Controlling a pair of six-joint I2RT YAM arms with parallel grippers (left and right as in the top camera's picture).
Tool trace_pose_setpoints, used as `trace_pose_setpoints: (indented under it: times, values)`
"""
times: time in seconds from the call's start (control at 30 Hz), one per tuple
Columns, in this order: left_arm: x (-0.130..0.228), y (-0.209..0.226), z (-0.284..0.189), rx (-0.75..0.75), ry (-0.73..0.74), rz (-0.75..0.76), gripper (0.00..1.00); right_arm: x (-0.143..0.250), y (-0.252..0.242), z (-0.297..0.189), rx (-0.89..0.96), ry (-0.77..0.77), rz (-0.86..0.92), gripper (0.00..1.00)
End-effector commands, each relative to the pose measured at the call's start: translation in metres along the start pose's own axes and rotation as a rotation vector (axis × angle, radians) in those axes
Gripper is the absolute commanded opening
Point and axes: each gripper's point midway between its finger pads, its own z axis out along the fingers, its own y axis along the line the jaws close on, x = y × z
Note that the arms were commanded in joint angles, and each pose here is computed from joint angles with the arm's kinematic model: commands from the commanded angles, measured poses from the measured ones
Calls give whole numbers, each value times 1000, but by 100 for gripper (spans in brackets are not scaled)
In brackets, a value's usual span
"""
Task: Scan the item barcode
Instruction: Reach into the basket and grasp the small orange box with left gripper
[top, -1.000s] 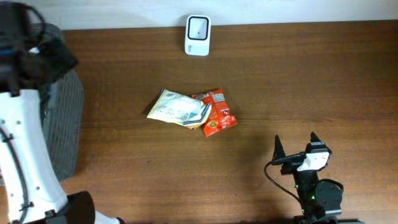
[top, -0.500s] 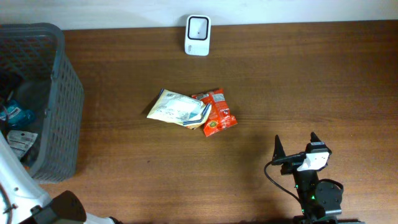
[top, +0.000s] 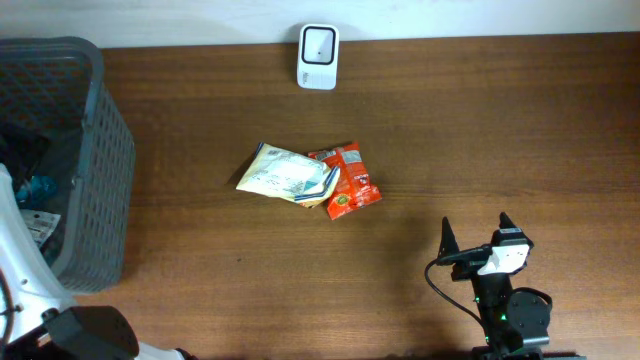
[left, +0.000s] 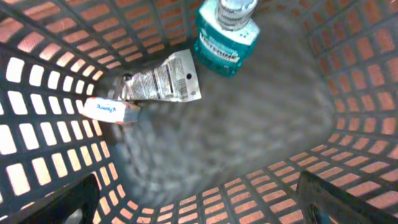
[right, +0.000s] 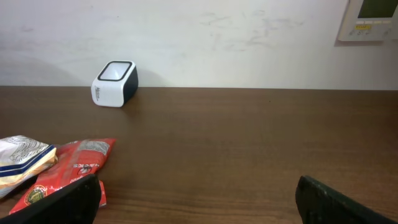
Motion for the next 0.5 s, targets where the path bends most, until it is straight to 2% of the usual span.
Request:
trace_pose_setpoints:
  times: [0.0, 0.1, 0.3, 0.47]
  values:
    - [0, 3, 10, -19, -17, 30, 99, 3, -1, 0, 6, 7, 0, 99]
    - [2, 4, 17, -29, -20, 86, 99, 3, -1, 0, 6, 7, 0, 98]
    - [-8, 26, 27, -175, -89, 99, 99, 3, -1, 0, 6, 7, 0, 99]
    - [-3, 29, 48, -210, -102, 101, 99, 3, -1, 0, 6, 7, 0, 99]
